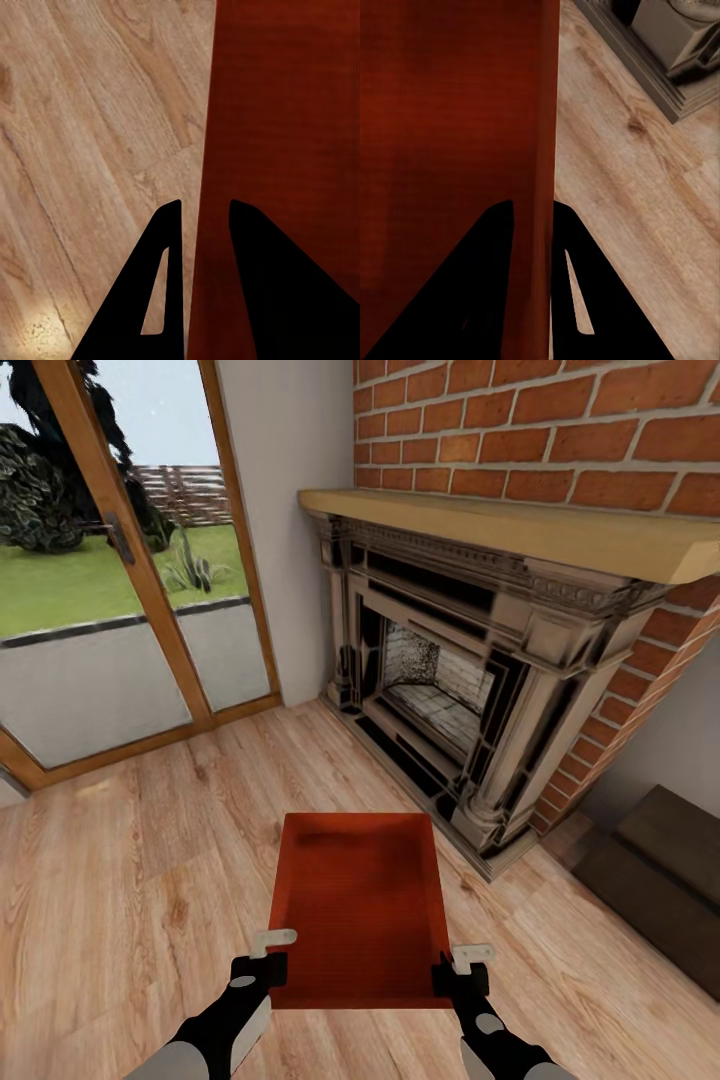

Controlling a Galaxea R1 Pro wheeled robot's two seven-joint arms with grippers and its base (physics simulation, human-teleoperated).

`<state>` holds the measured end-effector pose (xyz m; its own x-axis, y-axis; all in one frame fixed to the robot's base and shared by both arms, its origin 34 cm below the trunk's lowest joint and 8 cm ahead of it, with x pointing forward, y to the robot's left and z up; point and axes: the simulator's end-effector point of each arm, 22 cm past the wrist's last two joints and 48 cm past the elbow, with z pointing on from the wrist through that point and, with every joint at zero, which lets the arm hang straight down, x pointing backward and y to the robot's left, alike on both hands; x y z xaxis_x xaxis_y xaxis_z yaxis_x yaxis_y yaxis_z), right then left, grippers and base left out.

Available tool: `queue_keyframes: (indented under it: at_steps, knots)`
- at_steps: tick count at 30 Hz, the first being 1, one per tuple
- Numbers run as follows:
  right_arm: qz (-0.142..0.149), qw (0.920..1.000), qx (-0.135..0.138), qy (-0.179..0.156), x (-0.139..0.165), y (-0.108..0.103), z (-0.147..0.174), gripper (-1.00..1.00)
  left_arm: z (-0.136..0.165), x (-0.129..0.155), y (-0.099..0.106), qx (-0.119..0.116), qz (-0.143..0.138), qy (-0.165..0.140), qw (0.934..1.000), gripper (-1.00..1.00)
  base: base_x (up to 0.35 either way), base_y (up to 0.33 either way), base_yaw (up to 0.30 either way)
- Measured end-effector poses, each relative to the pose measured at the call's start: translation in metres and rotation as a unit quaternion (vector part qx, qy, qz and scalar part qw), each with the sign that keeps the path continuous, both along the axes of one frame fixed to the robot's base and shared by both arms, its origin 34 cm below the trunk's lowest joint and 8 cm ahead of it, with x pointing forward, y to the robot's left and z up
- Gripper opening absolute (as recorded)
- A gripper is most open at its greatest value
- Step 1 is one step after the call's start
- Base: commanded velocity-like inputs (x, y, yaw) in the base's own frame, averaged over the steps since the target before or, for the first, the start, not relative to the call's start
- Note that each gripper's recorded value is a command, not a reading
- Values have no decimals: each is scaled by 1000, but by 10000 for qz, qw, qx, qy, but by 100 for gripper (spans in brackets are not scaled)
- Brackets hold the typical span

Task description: Move the two storage containers from the living room to the garage. In the garage, place one container on the floor and stack the other container on top of it (either order is fine).

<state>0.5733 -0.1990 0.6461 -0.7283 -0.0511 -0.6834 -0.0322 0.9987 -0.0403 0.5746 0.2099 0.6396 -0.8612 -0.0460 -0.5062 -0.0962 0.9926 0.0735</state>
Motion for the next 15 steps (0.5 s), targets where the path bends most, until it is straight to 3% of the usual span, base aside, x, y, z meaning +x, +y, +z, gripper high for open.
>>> queue_keyframes:
  at_steps: [15]
  knots:
    - [-1,10000,0,-97,6,0,8,-100,8,6,0,3,-2,-96,10000,-100,0,0,0]
